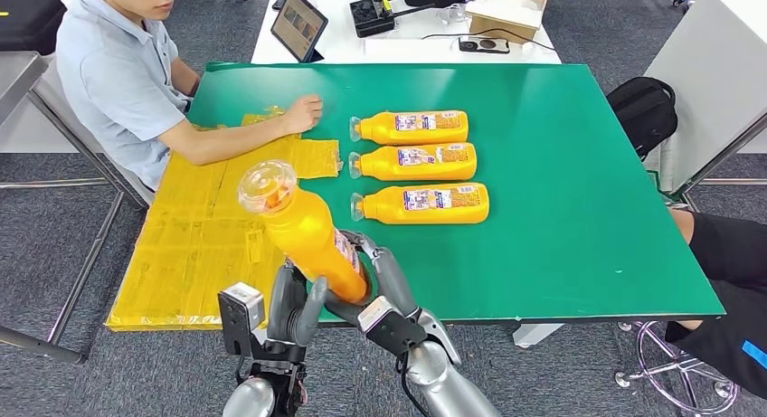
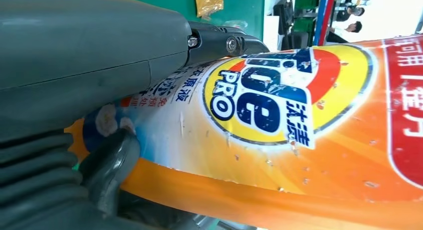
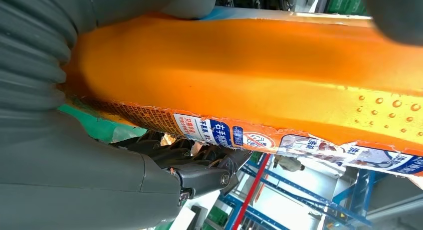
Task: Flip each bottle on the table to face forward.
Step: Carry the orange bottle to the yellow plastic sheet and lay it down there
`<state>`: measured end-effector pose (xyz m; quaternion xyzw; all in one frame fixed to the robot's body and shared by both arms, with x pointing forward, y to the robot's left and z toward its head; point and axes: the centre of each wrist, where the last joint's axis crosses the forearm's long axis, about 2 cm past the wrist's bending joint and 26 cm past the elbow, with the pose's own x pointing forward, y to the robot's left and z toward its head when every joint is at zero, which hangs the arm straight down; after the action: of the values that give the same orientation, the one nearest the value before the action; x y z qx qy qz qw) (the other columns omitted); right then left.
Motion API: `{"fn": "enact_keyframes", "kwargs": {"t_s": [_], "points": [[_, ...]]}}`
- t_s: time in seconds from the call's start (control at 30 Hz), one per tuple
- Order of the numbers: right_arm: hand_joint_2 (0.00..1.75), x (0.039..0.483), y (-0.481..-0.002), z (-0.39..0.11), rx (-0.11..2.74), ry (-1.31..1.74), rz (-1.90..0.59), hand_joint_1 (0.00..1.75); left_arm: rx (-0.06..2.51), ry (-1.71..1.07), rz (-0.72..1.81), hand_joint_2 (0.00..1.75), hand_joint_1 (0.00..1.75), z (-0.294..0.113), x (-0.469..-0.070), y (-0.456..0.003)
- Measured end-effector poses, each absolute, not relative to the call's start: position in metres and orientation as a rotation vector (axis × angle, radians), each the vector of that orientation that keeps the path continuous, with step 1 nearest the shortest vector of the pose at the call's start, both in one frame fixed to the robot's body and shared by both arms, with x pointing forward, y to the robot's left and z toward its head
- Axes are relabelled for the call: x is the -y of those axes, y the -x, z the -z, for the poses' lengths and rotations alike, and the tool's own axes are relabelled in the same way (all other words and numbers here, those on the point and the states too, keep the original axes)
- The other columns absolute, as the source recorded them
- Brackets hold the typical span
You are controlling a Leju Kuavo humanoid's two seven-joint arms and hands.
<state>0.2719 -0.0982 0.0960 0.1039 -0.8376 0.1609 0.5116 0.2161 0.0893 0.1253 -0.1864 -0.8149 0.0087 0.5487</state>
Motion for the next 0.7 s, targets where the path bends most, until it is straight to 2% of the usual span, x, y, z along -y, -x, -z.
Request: {"fn": "enact_keyframes", "kwargs": {"t_s": [0.5, 0.7], "points": [[1.75, 0.1027, -0.2725, -0.0938, 2.012, -0.223, -0.378, 0.75, 1.975, 0.36, -0.003, 1.75, 0.0, -0.1263, -0.0898, -0.2162], [1.75, 0.102, -0.2712, -0.0919, 2.038, -0.162, -0.469, 0.83, 1.951, 0.354, 0.015, 1.75, 0.0, -0.126, -0.0897, -0.2166]]}}
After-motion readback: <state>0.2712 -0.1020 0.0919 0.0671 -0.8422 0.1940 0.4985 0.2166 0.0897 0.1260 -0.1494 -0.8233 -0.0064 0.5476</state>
